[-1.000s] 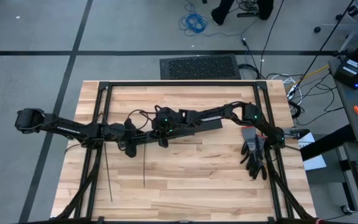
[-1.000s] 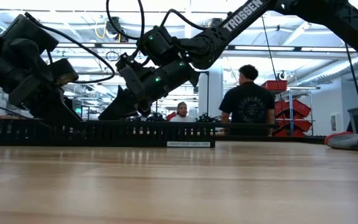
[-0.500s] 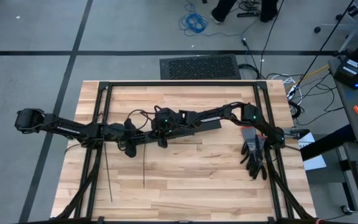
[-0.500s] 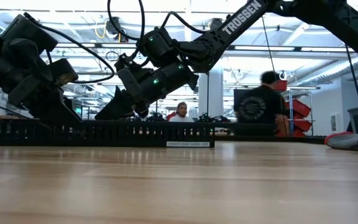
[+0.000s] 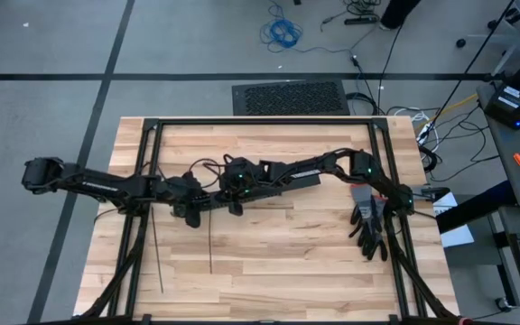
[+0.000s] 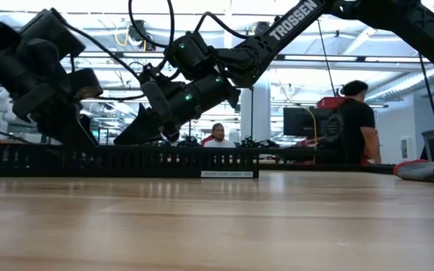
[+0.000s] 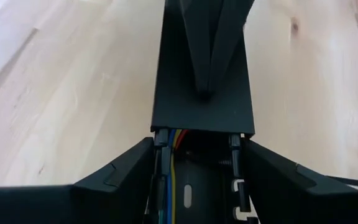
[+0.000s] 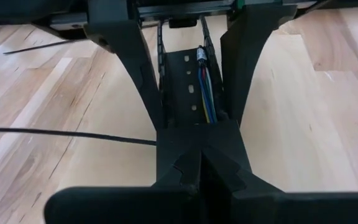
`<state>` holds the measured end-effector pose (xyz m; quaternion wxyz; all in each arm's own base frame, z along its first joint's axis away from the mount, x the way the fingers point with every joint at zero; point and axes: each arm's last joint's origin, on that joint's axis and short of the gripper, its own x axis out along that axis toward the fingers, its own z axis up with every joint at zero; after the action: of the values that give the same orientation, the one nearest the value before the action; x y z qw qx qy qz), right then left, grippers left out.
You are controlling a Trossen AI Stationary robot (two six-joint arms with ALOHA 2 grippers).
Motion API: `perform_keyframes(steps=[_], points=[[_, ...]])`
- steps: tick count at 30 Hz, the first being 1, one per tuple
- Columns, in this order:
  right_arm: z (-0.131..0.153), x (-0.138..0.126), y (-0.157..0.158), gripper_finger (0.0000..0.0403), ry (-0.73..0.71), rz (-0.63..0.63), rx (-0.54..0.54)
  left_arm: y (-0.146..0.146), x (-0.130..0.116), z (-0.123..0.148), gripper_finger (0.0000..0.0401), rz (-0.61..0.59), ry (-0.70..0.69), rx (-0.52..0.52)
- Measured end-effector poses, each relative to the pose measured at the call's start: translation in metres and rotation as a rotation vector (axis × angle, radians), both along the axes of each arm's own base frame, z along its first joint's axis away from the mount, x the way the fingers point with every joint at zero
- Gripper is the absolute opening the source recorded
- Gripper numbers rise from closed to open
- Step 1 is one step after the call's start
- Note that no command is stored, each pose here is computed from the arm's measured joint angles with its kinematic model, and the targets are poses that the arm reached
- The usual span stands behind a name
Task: Ziptie cables
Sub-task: Close the black cable duct with the cable duct cover
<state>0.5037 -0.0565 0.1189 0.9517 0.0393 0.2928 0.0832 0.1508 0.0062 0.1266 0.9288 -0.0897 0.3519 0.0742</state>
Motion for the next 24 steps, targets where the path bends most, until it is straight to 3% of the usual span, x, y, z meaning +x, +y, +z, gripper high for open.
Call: perform_keyframes(steps=[8,19,24], points=[[0.018,-0.004,0.001,0.0016,-0.016,0.027,-0.042,0.0,0.009,0.023,0.0226,-0.039,0.053,0.037],[0.069,-0.019,0.002,0.0131,-0.023,0.071,-0.112,0.0,0.014,0.034,0.0226,-0.047,0.02,0.058],[0.102,-0.037,0.001,0.0151,0.049,-0.027,-0.194,0.001,0.017,0.065,0.0226,-0.021,0.089,0.057]])
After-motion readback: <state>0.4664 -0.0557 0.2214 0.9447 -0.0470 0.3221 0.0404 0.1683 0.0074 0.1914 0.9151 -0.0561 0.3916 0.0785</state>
